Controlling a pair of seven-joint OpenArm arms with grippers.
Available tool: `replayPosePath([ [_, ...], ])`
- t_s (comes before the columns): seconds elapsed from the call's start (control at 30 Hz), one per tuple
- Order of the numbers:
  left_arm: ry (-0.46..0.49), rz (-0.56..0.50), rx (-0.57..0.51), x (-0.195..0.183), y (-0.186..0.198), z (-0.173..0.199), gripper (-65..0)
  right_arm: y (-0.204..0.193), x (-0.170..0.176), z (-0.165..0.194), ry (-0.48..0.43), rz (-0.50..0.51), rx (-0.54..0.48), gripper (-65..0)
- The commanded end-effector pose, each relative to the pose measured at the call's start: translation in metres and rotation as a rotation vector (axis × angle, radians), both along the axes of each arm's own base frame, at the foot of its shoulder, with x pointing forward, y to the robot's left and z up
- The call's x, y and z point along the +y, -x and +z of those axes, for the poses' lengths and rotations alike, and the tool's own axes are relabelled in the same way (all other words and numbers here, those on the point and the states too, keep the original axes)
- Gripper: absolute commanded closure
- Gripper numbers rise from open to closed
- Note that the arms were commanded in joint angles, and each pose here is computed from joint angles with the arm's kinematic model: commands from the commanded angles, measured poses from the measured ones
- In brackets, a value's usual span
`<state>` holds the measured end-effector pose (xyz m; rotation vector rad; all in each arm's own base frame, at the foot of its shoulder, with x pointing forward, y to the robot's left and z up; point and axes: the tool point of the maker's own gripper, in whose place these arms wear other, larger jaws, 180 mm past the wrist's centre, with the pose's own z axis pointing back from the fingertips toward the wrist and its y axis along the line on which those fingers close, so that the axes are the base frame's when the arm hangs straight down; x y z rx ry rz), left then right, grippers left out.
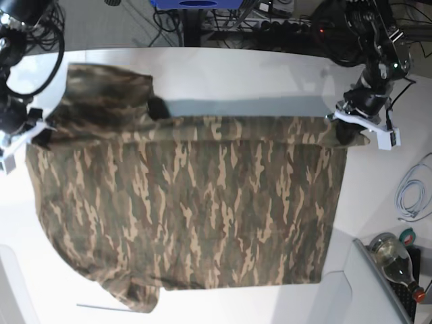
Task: Layout the t-shirt on the table in an organized manner, then fold the t-shirt properly
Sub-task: 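Release the edge and reposition both grippers along the shirt edge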
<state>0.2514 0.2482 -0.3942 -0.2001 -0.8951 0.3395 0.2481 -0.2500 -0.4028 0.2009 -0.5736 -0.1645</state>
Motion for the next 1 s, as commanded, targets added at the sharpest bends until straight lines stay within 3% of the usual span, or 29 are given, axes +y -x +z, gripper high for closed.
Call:
replayPosePath([
  [0.0,-0.005,-0.002,-0.065,-0.001,-0.015,0.016,0.0,-0.021,-0.008,0.015,0.015,-0.003,-0.057,-0.3],
  [0.37,0.107,0.023,-0.064,-0.012,-0.073,-0.003,0.0,-0.097,-0.017,-0.007,-0.057,-0.035,-0.014,-0.2],
  [0.67,0.16,0.042,-0.041,-0.014,-0.09,-0.016,0.0,-0.127,-0.008,-0.018,-0.054,-0.007,-0.052,-0.2],
  [0.8,0.165,0.105,-0.026,-0.006,-0.091,-0.019,0.0,-0.138,-0.002,-0.019,-0.058,0.003,-0.062,-0.2],
  [0.97,0.145,0.144,-0.071,0.0,-0.093,-0.017,0.0,-0.141,-0.007,-0.036,-0.062,-0.02,-0.034,-0.2],
])
